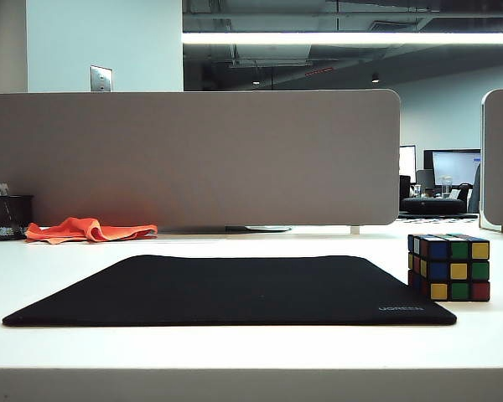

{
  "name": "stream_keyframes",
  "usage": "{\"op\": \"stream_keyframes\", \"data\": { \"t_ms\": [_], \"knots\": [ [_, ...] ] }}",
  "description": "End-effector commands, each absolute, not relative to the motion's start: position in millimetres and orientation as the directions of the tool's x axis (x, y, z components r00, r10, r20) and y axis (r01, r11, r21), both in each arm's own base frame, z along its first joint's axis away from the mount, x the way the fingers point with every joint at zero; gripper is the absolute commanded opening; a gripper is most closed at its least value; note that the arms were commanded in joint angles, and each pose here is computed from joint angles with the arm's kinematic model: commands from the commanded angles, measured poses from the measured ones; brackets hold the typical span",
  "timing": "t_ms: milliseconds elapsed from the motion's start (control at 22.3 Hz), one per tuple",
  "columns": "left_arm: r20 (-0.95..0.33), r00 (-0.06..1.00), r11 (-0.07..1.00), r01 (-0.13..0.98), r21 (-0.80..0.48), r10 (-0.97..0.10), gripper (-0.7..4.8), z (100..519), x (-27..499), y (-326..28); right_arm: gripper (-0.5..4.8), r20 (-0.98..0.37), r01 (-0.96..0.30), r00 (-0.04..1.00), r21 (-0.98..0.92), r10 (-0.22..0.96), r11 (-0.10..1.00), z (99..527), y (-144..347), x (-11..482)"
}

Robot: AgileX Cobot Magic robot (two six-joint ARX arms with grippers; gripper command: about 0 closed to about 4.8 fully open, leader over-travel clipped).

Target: Pick up the cube on the right side of the mouse pad, then place it in the center of the mouse pad.

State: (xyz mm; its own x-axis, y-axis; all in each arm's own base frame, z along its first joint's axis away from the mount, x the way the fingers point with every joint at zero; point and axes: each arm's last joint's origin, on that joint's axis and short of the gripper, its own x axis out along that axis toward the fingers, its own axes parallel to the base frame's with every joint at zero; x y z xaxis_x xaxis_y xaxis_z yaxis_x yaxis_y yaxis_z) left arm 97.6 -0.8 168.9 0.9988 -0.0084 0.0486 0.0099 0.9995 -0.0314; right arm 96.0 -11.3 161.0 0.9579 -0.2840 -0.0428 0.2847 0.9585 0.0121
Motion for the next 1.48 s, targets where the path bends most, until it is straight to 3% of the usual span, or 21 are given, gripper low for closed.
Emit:
{"op": "stream_keyframes", "data": {
  "t_ms": [45, 493, 672, 807, 1076, 1165, 1300, 1479],
  "knots": [
    [0.065, 0.998, 0.999, 0.012, -0.034, -0.01, -0.05, 171.4, 97.3, -0.8, 0.01, -0.023, 0.286, 0.958, 0.02, -0.285, 0.958, 161.5, -11.4, 96.3],
    [0.061, 0.998, 0.999, 0.014, -0.042, -0.012, -0.05, 171.1, 97.3, -0.9, 0.0, -0.022, 0.221, 0.975, 0.023, -0.221, 0.975, 161.7, -9.5, 96.8],
    [0.074, 0.99, 0.982, 0.13, -0.139, -0.121, -0.06, 175.0, 96.3, -4.0, -0.01, 0.086, 0.201, 0.973, 0.15, -0.215, 0.968, 173.7, -8.9, 96.1],
    [0.088, 0.976, 0.969, 0.21, -0.13, -0.2, -0.06, 190.1, 91.9, -6.3, -0.03, 0.096, 0.202, 0.971, 0.152, -0.217, 0.968, 185.5, -8.9, 93.2],
    [-0.02, 0.947, 0.947, 0.32, -0.032, -0.321, -0.06, 225.7, 71.2, -9.6, -0.04, 0.03, 0.183, 0.982, 0.142, -0.189, 0.973, 222.6, -7.4, 77.5],
    [-0.038, 0.946, 0.946, 0.32, -0.049, -0.322, -0.06, 232.1, 67.3, -9.6, -0.05, -0.002, 0.143, 0.99, 0.139, -0.144, 0.98, 235.7, -5.9, 71.8],
    [-0.064, 0.911, 0.912, 0.405, -0.065, -0.408, -0.06, 248.1, 66.7, -12.1, -0.05, -0.031, 0.058, 0.998, 0.171, -0.053, 0.984, 268.0, -3.2, 69.9],
    [-0.11, 0.906, 0.912, 0.4, -0.091, -0.408, -0.06, 272.1, 74.5, -12.2, -0.05, -0.097, 0.058, 0.994, 0.169, -0.042, 0.984, 308.2, -2.2, 75.5]
  ]
}}
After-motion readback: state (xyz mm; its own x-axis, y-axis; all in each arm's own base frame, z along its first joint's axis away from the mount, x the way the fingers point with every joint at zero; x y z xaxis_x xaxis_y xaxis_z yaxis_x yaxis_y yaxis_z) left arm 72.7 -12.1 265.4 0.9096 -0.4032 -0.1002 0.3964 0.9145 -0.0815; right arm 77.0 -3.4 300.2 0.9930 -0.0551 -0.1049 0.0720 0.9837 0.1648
